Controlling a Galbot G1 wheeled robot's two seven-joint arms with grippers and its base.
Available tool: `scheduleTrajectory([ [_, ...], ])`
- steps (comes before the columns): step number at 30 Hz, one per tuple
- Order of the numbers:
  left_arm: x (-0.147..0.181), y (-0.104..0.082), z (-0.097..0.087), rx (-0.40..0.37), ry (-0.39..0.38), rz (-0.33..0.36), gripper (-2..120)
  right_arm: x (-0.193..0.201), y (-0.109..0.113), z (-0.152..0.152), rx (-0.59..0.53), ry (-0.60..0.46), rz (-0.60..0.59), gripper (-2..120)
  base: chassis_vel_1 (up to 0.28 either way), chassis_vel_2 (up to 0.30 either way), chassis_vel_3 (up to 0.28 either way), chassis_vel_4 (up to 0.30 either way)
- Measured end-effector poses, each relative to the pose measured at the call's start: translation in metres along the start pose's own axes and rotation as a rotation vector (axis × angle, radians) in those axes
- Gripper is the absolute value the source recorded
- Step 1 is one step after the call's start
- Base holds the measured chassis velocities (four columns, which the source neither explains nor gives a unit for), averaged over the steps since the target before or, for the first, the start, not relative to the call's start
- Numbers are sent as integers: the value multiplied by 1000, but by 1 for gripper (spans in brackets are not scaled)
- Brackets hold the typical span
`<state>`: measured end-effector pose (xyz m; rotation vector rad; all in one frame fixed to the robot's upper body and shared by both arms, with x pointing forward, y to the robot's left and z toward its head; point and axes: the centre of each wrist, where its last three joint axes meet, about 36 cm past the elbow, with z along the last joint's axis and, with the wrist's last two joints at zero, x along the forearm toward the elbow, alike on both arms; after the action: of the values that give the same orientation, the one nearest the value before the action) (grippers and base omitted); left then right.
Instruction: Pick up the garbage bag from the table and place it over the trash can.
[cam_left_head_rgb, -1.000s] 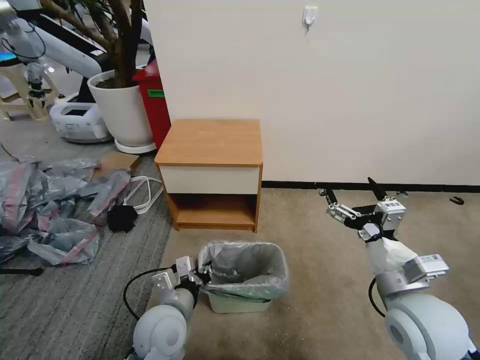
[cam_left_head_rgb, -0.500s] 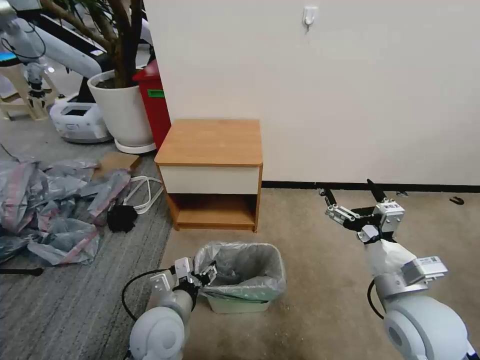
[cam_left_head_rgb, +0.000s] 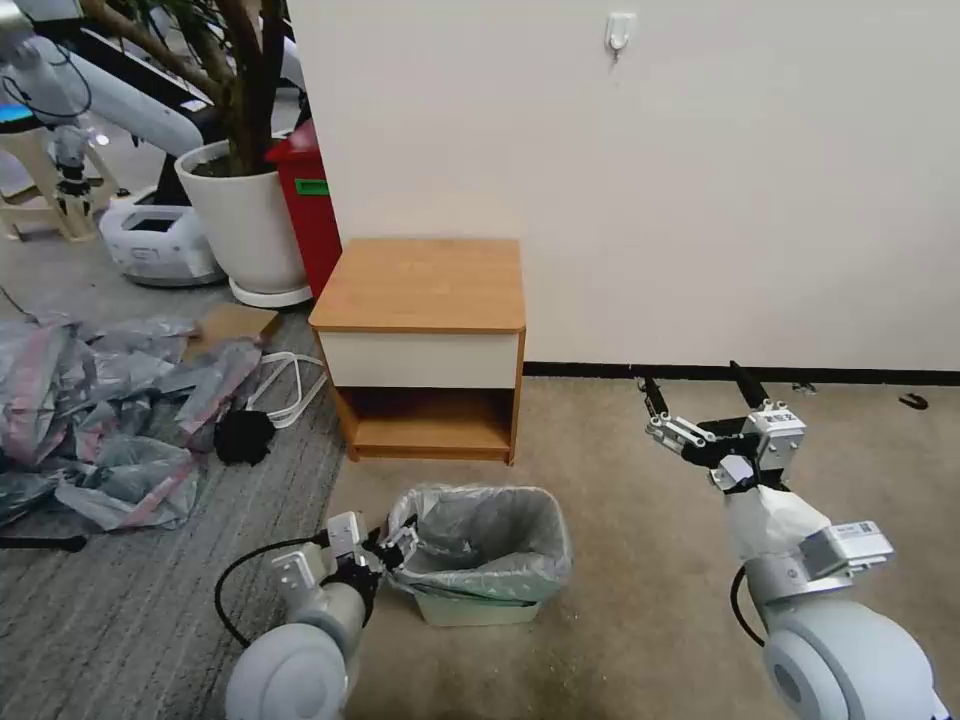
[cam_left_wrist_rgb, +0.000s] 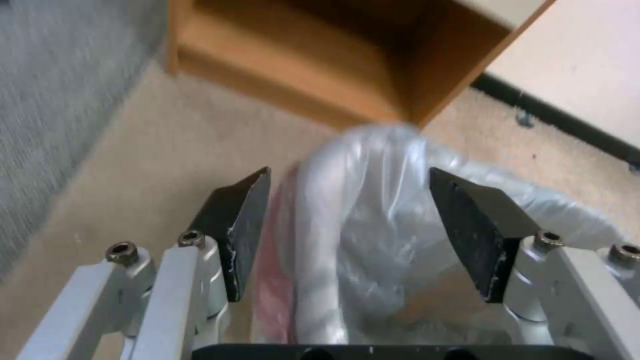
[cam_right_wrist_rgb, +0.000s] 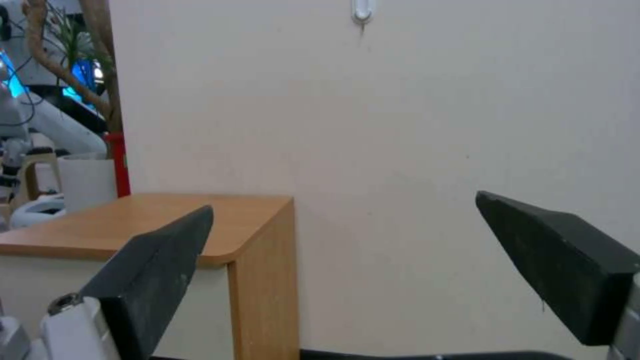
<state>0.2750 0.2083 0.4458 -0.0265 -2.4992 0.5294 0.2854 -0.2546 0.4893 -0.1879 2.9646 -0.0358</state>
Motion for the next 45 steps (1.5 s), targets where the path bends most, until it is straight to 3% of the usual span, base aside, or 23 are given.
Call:
scheduleTrajectory([
  [3, 16, 3, -8, -64, -107, 22, 64, 1, -4, 0, -8, -24, -4, 100, 0, 0, 0, 0],
  [4, 16, 3, -8, -64, -107, 22, 64, 1, -4, 0, -8, -24, -4, 100, 0, 0, 0, 0],
  [8, 29, 14, -10, -198, -305, 21, 73, 6, -7, 4, -18, -58, -11, 100, 0, 0, 0, 0],
  [9, 29, 14, -10, -198, -305, 21, 73, 6, -7, 4, -18, -58, -11, 100, 0, 0, 0, 0],
  [13, 37, 26, -8, -298, -488, -4, 91, 11, -5, 12, -19, -104, -3, 100, 0, 0, 0, 0],
  [19, 45, 39, -9, -364, -610, -64, 99, 14, -4, 19, 5, -124, 10, 100, 0, 0, 0, 0],
  [22, 47, 53, -11, -435, -685, -110, 100, 17, -3, 25, 48, -123, 20, 100, 0, 0, 0, 0],
  [30, 47, 65, 3, -454, -696, -135, 100, 24, 0, 36, 124, -71, 38, 100, 0, 0, 0, 0],
  [37, 34, 76, 21, -475, -687, -138, 100, 29, 12, 72, 111, 52, 47, 100, 0, 0, 0, 0],
  [45, 17, 81, 35, -466, -686, -131, 100, 25, 13, 106, 108, 117, 76, 100, 0, 0, 0, 0],
])
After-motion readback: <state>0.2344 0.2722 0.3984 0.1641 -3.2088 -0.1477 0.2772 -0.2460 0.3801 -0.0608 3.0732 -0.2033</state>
